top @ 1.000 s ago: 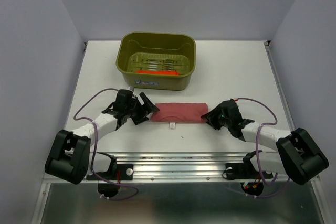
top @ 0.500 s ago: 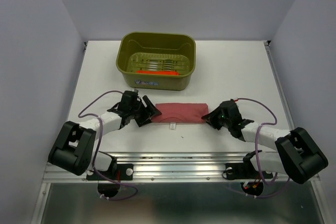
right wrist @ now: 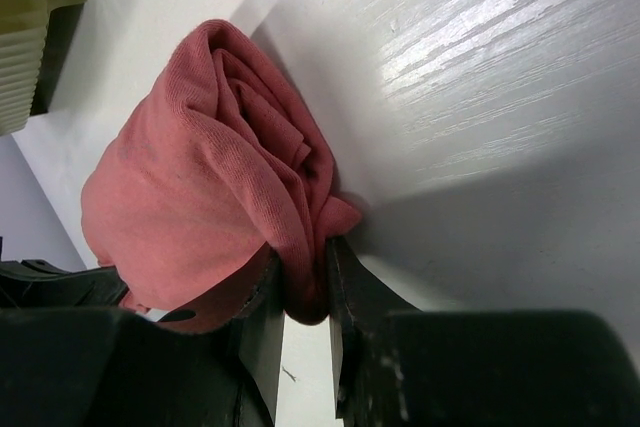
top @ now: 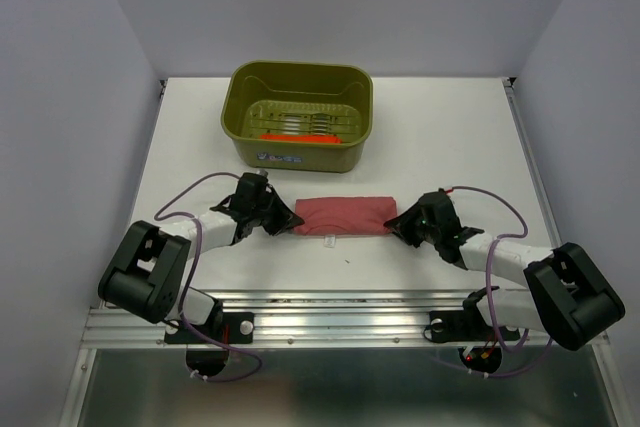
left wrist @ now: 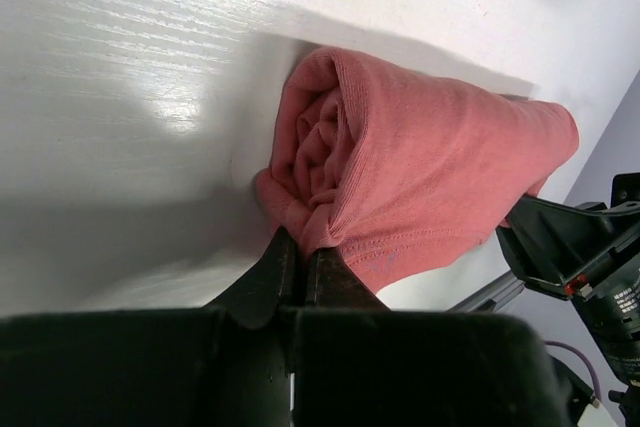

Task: Roll the t-shirts
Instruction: Pick up the T-shirt from the center of the board.

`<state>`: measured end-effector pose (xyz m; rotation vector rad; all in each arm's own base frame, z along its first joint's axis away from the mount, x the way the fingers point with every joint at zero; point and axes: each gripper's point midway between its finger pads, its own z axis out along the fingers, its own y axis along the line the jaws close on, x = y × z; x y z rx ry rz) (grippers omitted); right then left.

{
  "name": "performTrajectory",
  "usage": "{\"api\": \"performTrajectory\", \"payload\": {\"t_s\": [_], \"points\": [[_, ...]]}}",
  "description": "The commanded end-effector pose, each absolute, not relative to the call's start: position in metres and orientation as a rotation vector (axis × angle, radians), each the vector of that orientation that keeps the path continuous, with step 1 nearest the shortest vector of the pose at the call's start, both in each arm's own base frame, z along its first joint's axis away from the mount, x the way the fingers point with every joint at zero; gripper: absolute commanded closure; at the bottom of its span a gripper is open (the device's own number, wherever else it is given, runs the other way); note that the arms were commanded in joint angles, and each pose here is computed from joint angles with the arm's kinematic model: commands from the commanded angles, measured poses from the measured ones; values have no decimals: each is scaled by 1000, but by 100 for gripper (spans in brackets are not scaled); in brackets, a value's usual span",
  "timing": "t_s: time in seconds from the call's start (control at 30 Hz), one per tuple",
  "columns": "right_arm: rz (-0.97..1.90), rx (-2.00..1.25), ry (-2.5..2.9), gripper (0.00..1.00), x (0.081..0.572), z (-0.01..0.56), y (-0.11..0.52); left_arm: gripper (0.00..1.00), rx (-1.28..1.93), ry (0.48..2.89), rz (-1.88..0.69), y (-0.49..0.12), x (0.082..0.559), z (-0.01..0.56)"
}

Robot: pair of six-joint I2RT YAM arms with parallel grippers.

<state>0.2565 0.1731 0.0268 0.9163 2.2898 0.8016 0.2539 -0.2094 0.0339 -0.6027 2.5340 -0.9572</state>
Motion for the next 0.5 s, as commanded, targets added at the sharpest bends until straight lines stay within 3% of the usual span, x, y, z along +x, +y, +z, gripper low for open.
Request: {"api": "performTrajectory", "payload": {"t_s": [0.0, 0.03, 0.07, 0.17, 0.23, 0.33, 0.47], "points": [[707, 900, 2322, 87, 252, 15, 162, 100, -565, 2519, -926, -210, 261, 36], [710, 899, 2321, 87, 253, 16, 162, 100, -561, 2516, -925, -210, 261, 37], [715, 898, 2324, 78, 252, 16, 162, 100, -564, 2518, -918, -209, 262, 37], [711, 909, 2319, 33, 248, 14, 159, 100, -554, 2523, -895, -208, 263, 37], [717, 913, 2313, 20, 247, 15, 159, 100, -545, 2529, -888, -208, 263, 36], [713, 907, 2316, 16, 249, 15, 158, 100, -536, 2535, -884, -208, 263, 35], [703, 884, 2310, 19, 256, 18, 157, 100, -523, 2538, -883, -209, 265, 35]]}}
